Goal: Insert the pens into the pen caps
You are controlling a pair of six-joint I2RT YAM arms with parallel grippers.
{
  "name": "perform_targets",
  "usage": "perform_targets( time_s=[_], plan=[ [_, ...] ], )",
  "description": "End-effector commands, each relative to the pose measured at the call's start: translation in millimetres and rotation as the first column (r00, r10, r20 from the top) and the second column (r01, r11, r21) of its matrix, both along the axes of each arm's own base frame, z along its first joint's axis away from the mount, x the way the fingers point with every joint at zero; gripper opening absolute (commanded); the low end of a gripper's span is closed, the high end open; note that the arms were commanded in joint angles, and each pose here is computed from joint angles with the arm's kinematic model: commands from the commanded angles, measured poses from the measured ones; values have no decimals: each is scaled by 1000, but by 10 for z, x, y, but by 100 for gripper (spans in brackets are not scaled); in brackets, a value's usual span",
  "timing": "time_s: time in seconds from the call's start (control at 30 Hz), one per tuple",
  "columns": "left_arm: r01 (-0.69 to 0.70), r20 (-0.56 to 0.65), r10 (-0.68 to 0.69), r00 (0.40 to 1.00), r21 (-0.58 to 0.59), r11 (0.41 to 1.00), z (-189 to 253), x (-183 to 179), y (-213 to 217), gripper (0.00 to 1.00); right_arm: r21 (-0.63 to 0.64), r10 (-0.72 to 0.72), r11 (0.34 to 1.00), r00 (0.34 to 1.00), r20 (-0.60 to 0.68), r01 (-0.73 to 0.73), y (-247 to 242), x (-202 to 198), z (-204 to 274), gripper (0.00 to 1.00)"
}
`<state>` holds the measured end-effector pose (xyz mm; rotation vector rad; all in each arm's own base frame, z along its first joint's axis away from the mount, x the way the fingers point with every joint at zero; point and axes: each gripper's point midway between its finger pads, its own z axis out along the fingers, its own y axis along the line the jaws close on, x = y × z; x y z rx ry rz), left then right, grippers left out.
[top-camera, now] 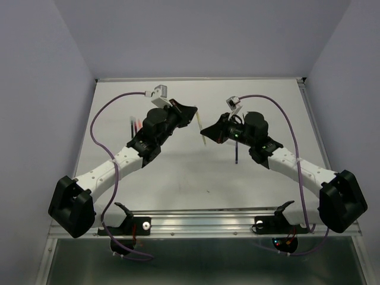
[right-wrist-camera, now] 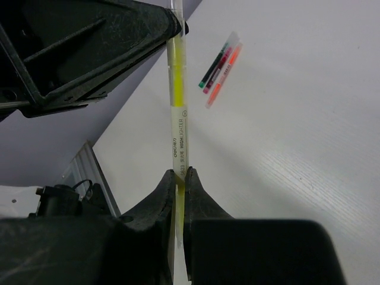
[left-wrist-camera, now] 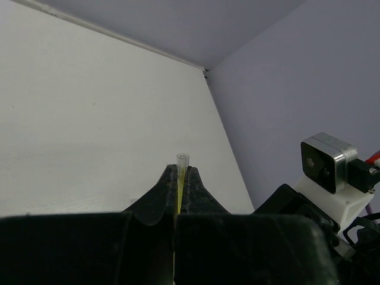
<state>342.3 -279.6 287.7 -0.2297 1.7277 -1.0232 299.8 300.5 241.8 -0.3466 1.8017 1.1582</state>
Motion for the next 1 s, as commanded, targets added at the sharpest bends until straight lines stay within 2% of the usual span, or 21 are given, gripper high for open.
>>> perform_targets(
  time_s=[0.0, 0.07, 0.3, 0.57, 0.77, 0.97],
  plan=[
    [82, 22, -83, 996, 26, 996, -85, -109, -124, 0, 189, -126, 977, 980, 153, 96, -44, 245, 689, 1],
    [129, 23, -130, 991, 28, 991, -131, -166, -188, 0, 200, -150, 973, 975, 164, 116, -60, 289, 749, 1],
    [167, 54, -169, 984, 26, 986, -130, -231, -217, 0, 256, -213, 954, 954, 210, 157, -89, 417, 974, 1],
    [218, 55, -219, 974, 23, 976, -154, -305, -274, 0, 316, -335, 921, 881, 334, 230, -171, 665, 1440, 1],
    [227, 44, -228, 973, 20, 974, -199, -352, -264, 0, 362, -383, 902, 825, 415, 236, -211, 778, 1797, 1],
    [238, 32, -239, 970, 30, 971, -258, -370, -272, 0, 393, -376, 899, 800, 468, 192, -213, 696, 2059, 1]
  ],
)
